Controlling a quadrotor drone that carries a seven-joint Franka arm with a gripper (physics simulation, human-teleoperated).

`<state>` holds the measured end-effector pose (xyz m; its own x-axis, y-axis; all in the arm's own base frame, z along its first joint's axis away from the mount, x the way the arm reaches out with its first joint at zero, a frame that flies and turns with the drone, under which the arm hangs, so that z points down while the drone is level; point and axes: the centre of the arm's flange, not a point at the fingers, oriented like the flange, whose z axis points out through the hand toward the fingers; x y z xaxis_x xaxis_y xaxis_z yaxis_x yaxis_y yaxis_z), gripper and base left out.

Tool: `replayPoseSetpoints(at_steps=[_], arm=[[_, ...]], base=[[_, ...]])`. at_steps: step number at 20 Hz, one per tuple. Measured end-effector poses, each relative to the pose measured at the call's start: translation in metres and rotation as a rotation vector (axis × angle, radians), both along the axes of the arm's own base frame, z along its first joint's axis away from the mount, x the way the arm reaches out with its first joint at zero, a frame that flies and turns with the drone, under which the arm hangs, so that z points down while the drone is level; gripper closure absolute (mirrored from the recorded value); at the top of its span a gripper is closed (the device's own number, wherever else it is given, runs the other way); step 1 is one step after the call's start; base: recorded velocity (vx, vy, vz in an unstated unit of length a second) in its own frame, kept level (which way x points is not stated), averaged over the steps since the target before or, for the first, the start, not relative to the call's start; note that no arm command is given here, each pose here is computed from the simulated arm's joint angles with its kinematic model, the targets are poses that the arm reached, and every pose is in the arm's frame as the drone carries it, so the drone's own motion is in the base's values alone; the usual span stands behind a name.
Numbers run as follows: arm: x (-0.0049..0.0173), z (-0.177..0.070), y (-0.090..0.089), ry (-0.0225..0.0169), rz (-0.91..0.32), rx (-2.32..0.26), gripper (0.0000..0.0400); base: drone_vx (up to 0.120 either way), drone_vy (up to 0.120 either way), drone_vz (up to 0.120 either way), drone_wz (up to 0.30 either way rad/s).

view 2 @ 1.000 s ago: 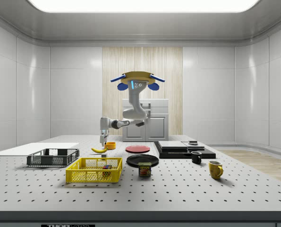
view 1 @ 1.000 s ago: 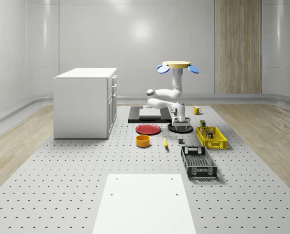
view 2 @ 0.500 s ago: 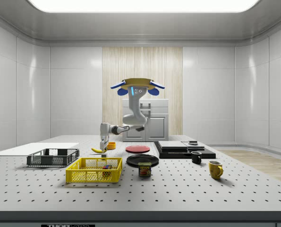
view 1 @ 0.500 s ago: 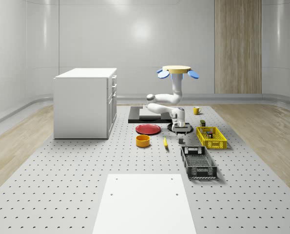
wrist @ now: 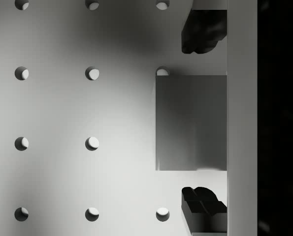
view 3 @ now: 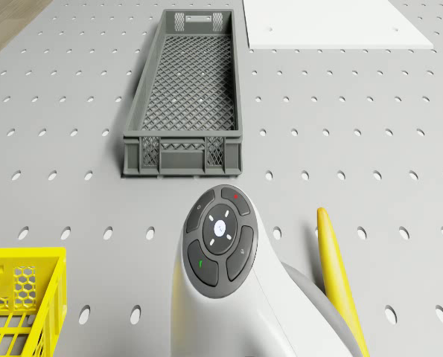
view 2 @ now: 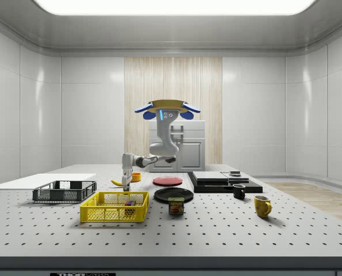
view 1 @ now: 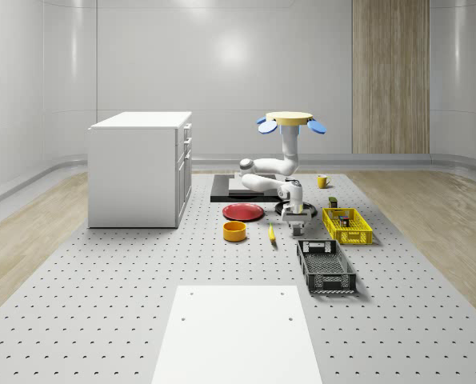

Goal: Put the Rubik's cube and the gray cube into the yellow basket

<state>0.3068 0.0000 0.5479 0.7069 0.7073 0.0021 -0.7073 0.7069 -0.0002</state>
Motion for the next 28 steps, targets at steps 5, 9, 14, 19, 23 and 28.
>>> replayPoseSetpoints(at_steps=[5,9,14,19,23,28], arm=[[0.0053,0.005,0.000,0.0000,0.000,0.000,0.0000],[0.0092,0.009,0.000,0.0000,0.000,0.000,0.0000],[0.0110,0.019,0.000,-0.0001,0.000,0.000,0.0000],[0.0117,0.023,0.000,-0.0001,0.000,0.000,0.0066],[0.0119,0.024,0.000,-0.0001,0.000,0.000,0.0119],[0.0120,0.025,0.000,-0.0001,0.000,0.000,0.0141]], base=[[0.000,0.000,0.000,0.000],[0.000,0.000,0.000,0.000],[0.000,0.000,0.000,0.000],[0.000,0.000,0.000,0.000],[0.000,0.000,0.000,0.000],[0.000,0.000,0.000,0.000]])
